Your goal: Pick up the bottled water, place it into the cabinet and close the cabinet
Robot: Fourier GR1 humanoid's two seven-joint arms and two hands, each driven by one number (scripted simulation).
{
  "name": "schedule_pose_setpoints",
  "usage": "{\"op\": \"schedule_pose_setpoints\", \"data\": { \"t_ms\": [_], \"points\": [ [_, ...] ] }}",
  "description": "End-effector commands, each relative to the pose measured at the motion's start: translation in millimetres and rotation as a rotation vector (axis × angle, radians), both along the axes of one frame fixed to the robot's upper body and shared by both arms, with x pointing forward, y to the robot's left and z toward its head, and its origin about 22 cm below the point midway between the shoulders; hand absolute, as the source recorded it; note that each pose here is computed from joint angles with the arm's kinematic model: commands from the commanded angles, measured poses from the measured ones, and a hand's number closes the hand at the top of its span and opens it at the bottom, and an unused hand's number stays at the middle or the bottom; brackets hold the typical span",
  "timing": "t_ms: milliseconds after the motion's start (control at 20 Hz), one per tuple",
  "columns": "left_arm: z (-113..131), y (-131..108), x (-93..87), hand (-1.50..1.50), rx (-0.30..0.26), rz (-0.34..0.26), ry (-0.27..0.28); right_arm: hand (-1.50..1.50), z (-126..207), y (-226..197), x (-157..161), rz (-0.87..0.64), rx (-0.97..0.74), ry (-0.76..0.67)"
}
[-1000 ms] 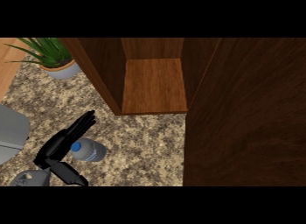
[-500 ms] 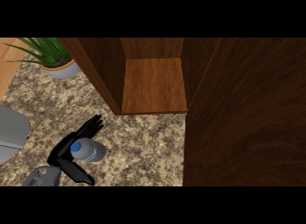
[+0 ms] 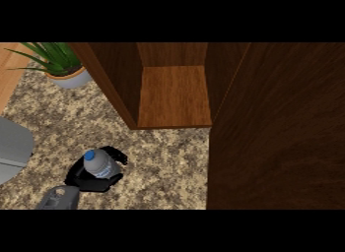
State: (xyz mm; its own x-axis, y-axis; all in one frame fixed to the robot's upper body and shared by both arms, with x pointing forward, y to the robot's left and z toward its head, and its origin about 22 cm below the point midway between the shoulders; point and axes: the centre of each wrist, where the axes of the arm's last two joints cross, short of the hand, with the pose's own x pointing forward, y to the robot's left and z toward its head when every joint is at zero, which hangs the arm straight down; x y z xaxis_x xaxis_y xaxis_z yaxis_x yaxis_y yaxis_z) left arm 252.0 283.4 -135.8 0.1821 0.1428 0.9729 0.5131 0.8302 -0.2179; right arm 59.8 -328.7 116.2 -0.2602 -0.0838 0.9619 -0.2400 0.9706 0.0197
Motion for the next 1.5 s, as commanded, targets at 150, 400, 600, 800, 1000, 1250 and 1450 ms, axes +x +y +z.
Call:
{"op": "schedule_pose_setpoints", "data": {
  "t_ms": [150,400,600,800,1000,1250,1450],
  "points": [
    [-2,17,-7.8,1.50,-0.201,-0.077,-0.015,-1.50,34,23,-14,0.017,0.031,-0.066],
    [-1,0,1.9,1.50,-0.199,0.052,-0.089,-1.50,38,14,-15,0.031,-0.002,-0.052],
    [2,46,-10.6,1.50,-0.165,0.531,-0.146,-1.50,25,4,-15,-0.008,0.003,-0.069],
    [4,51,-10.1,1.50,-0.160,0.658,-0.221,-1.50,34,10,-21,0.013,0.025,-0.087],
    [18,44,0.5,1.50,-0.127,0.627,-0.222,-1.50,48,14,-25,0.011,0.005,-0.034],
    [30,9,12.4,1.50,-0.128,0.561,-0.235,-1.50,39,3,-32,-0.003,0.025,-0.082],
    [56,-23,27.1,1.50,-0.145,0.504,-0.227,-1.50,44,3,-27,-0.005,0.003,-0.063]
  ]
}}
